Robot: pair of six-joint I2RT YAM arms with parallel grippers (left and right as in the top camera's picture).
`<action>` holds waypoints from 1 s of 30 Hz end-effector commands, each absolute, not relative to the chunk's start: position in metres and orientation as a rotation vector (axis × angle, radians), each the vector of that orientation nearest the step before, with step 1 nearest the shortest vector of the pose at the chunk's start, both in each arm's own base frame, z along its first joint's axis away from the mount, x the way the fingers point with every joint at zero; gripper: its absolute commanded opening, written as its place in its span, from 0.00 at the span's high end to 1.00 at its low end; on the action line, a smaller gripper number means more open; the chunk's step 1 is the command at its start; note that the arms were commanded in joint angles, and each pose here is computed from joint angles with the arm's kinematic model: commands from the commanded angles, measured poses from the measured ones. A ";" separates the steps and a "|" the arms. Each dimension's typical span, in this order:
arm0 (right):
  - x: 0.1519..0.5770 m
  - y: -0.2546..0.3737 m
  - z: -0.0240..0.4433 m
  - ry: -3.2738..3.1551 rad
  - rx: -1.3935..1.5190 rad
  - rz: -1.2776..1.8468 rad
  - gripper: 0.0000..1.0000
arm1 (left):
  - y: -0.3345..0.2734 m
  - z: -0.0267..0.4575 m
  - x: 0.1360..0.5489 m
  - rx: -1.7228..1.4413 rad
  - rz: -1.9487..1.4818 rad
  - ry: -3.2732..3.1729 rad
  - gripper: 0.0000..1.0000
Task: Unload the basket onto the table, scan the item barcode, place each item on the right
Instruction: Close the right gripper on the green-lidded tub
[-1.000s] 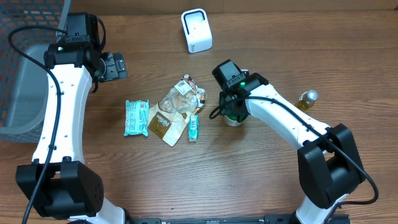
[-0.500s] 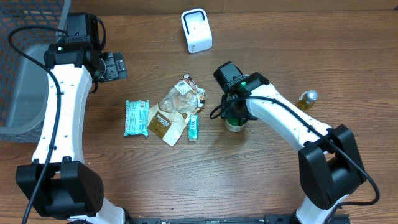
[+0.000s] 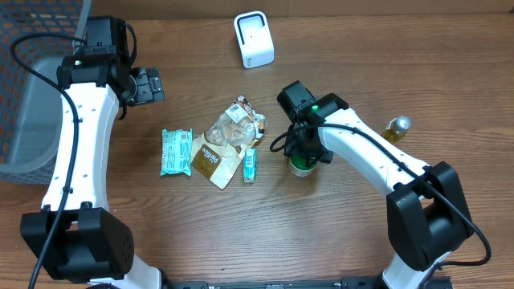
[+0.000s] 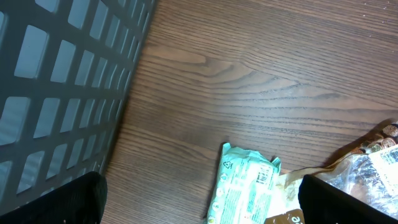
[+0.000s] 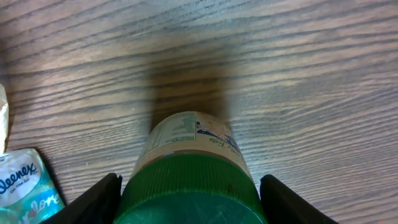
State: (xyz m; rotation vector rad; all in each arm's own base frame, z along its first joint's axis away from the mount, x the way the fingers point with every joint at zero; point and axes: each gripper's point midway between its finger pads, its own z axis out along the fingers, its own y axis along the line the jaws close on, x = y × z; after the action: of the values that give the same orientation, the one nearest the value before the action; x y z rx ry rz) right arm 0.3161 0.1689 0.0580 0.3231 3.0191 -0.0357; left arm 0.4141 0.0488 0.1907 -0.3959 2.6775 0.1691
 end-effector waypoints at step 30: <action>0.313 0.176 0.076 3.094 0.326 0.061 0.00 | 0.050 0.200 0.417 -0.394 0.173 2.651 0.00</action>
State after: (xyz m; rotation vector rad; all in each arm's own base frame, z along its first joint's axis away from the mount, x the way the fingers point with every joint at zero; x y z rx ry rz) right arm 0.3074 0.1728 0.0707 0.3414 3.1107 0.0402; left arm 0.4141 0.0488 0.1907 -0.3959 2.6775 0.1691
